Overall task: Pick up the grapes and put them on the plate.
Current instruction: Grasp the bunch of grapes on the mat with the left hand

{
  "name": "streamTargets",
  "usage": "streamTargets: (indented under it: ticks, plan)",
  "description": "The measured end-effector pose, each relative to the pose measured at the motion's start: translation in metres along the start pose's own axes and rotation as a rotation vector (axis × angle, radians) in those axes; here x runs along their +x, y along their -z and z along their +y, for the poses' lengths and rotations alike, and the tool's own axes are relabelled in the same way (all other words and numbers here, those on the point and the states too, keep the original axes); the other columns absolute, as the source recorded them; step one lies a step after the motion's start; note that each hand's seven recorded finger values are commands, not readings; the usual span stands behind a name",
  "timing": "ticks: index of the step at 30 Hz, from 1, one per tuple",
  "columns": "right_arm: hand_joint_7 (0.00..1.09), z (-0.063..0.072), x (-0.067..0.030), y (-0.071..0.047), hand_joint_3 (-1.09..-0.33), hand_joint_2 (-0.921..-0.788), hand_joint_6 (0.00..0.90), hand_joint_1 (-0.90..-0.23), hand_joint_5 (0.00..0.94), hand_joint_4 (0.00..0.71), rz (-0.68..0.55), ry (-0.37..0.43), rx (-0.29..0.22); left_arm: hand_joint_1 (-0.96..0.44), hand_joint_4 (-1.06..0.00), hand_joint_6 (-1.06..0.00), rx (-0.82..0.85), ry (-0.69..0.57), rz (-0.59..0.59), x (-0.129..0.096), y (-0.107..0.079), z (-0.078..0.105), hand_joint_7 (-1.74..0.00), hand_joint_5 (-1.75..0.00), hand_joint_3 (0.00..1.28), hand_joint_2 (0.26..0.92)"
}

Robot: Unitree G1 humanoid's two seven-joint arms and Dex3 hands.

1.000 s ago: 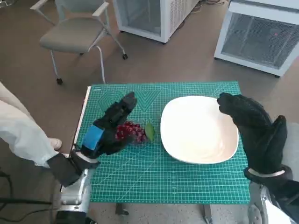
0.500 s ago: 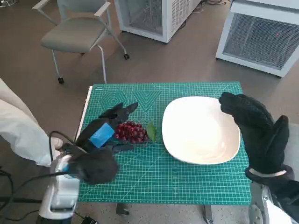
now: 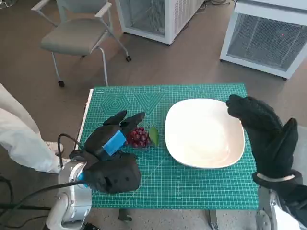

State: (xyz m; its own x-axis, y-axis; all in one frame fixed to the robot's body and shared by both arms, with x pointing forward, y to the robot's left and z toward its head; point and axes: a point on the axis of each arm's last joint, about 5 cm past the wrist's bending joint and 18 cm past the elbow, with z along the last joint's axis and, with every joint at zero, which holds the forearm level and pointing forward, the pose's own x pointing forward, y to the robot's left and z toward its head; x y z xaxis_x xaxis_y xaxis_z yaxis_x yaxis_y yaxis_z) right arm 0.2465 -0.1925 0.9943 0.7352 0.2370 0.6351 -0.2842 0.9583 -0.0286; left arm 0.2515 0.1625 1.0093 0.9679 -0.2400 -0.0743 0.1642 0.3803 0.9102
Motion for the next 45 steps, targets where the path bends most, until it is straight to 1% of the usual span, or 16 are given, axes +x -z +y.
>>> streamTargets:
  ticks: [12,20,28,35,40,45]
  plan:
    - [0.90,0.000,-0.0002,0.001,-0.572,-0.921,0.184,-0.508,0.453,0.314,0.003,0.002,0.003,-0.15,-0.18,-0.31,0.056,-0.005,0.075,0.013,-0.002,-0.004,0.00,-0.01,0.00,0.764]
    - [0.90,-0.001,-0.0003,0.001,-0.572,-0.921,0.185,-0.508,0.455,0.313,0.004,0.002,0.003,-0.15,-0.18,-0.33,0.074,-0.003,0.100,0.023,-0.003,-0.007,-0.01,0.00,0.00,0.765]
    - [0.90,0.000,0.0018,0.000,-0.573,-0.921,0.185,-0.506,0.456,0.313,-0.005,-0.002,0.002,-0.16,-0.18,-0.34,0.128,0.071,0.221,0.057,0.002,-0.017,-0.01,0.00,0.00,0.768]
    - [0.90,0.000,0.0026,0.000,-0.574,-0.921,0.185,-0.502,0.457,0.312,-0.009,-0.003,0.001,-0.16,-0.21,-0.36,0.182,0.139,0.311,0.083,0.003,-0.027,-0.01,-0.01,0.00,0.776]
    - [0.90,0.000,0.0025,0.000,-0.575,-0.921,0.185,-0.500,0.458,0.311,-0.008,-0.002,0.001,-0.15,-0.25,-0.37,0.234,0.182,0.345,0.096,0.003,-0.037,-0.01,-0.03,0.01,0.791]
    - [0.90,-0.001,0.0021,0.000,-0.574,-0.921,0.185,-0.500,0.459,0.311,-0.005,0.000,0.001,-0.11,-0.30,-0.38,0.257,0.221,0.357,0.103,0.005,-0.044,-0.01,-0.04,0.01,0.805]
